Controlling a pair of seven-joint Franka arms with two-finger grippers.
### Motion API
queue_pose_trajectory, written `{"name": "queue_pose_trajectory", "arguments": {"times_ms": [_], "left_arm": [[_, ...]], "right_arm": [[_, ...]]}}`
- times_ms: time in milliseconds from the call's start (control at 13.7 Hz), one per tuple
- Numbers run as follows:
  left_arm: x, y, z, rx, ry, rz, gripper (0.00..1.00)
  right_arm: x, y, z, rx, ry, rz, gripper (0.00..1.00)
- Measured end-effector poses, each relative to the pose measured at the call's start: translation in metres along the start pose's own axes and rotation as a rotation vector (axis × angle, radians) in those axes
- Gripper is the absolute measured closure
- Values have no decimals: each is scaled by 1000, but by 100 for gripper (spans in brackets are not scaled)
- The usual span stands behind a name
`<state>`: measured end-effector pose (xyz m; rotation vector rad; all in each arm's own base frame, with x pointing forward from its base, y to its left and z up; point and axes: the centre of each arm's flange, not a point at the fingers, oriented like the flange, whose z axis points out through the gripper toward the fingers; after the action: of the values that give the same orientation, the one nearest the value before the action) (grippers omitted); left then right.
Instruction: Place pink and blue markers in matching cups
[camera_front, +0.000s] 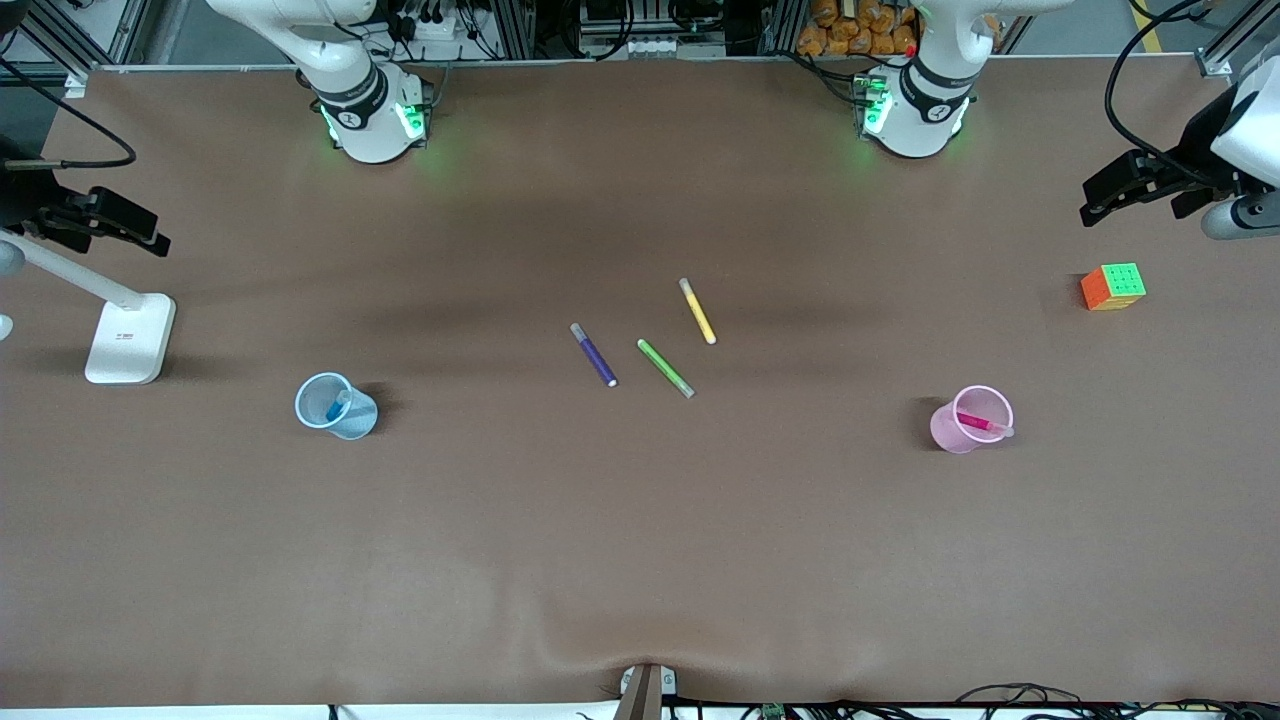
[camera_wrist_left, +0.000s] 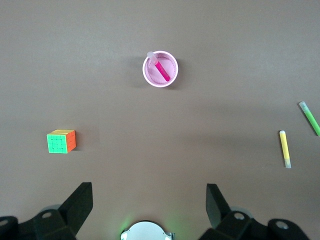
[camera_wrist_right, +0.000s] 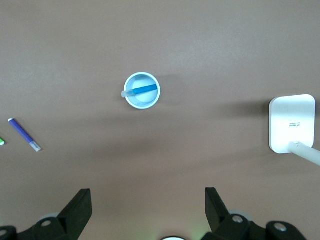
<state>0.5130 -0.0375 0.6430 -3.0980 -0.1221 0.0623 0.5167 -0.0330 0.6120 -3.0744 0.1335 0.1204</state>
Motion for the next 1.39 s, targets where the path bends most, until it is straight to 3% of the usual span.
{"name": "queue_pose_trajectory", "arguments": {"times_ms": [219,511,1387], "left_arm": [[2,0,3,0,-5,1,0],[3,2,5,0,-8,6,0],[4,4,5,-9,-8,11,0]], "right_arm": [[-5,-4,-10,0,-11,-5,0],[-13,-6,-47,-26,23,-13,0],[7,-3,-23,-30,-11,-8,0]]}}
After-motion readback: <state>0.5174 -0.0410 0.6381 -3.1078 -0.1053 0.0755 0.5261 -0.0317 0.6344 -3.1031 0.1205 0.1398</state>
